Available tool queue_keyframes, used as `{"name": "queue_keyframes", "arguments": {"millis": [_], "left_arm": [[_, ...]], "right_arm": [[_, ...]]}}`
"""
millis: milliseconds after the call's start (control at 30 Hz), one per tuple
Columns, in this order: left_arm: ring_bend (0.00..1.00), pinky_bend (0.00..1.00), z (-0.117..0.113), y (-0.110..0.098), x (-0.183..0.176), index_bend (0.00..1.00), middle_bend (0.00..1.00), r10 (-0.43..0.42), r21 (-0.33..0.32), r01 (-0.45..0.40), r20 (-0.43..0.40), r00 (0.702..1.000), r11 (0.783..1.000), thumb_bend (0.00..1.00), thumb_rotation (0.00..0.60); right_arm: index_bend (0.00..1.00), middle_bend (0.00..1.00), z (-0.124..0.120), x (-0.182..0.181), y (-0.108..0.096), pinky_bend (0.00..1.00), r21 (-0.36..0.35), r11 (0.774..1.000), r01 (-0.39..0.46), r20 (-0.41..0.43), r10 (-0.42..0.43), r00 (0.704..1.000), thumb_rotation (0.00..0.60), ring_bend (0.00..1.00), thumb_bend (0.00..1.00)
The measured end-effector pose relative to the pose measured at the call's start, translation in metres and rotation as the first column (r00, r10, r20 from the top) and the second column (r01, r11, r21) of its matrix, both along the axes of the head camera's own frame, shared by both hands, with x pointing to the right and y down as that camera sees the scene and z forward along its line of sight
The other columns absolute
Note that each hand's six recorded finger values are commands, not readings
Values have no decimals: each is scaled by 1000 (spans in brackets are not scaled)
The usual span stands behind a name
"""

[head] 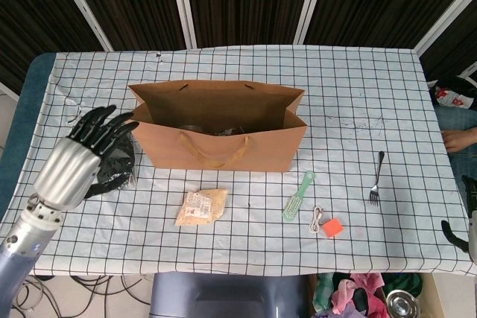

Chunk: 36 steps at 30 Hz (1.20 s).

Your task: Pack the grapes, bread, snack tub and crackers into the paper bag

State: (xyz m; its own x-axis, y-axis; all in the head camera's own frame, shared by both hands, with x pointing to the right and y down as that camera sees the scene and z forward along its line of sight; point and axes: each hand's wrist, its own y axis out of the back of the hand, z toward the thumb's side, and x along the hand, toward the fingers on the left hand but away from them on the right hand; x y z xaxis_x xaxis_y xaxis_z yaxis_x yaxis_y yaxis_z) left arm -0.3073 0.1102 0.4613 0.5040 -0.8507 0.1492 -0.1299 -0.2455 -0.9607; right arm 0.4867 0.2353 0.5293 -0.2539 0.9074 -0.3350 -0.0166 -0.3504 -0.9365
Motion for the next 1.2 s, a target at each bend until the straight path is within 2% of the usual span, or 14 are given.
{"name": "queue_keyframes", "arguments": {"millis": [167, 267, 433, 633, 733, 967, 1200], "left_arm": [[0, 84, 23, 47, -52, 109, 107, -37, -150, 46, 57, 998, 988, 26, 600], [0, 83, 36, 67, -72, 105, 107, -35, -210, 56, 102, 994, 976, 22, 600], [0, 50, 58, 85, -73, 99, 100, -27, -265, 54, 103, 994, 963, 11, 600], [0, 42, 93, 95, -59, 95, 40, -20, -320, 60, 127, 992, 946, 0, 600], [0, 42, 112, 97, -44, 91, 38, -15, -365, 57, 119, 993, 929, 0, 600], [0, 43, 149, 98, 3, 80, 38, 44, -460, 10, 106, 993, 888, 0, 600], [0, 43, 175, 94, 49, 74, 41, 106, -513, -32, 114, 988, 858, 0, 600]], "right_arm": [[10, 90, 3, -4, 0, 194, -7, 1000, 20, 1, -20, 1000, 600, 203, 236], [10, 90, 6, -9, 0, 194, -16, 999, 45, 7, -45, 999, 600, 191, 235], [10, 88, 13, -21, 1, 194, -29, 994, 109, 27, -108, 994, 600, 181, 226], [10, 79, 22, -35, 4, 194, -44, 987, 156, 48, -154, 987, 600, 166, 216], [10, 77, 23, -36, 5, 194, -53, 985, 162, 46, -160, 986, 600, 165, 216], [10, 77, 19, -38, 4, 194, -44, 985, 168, 50, -165, 985, 600, 165, 216], [10, 78, 13, -37, 4, 194, -27, 986, 163, 52, -161, 986, 600, 165, 216]]}}
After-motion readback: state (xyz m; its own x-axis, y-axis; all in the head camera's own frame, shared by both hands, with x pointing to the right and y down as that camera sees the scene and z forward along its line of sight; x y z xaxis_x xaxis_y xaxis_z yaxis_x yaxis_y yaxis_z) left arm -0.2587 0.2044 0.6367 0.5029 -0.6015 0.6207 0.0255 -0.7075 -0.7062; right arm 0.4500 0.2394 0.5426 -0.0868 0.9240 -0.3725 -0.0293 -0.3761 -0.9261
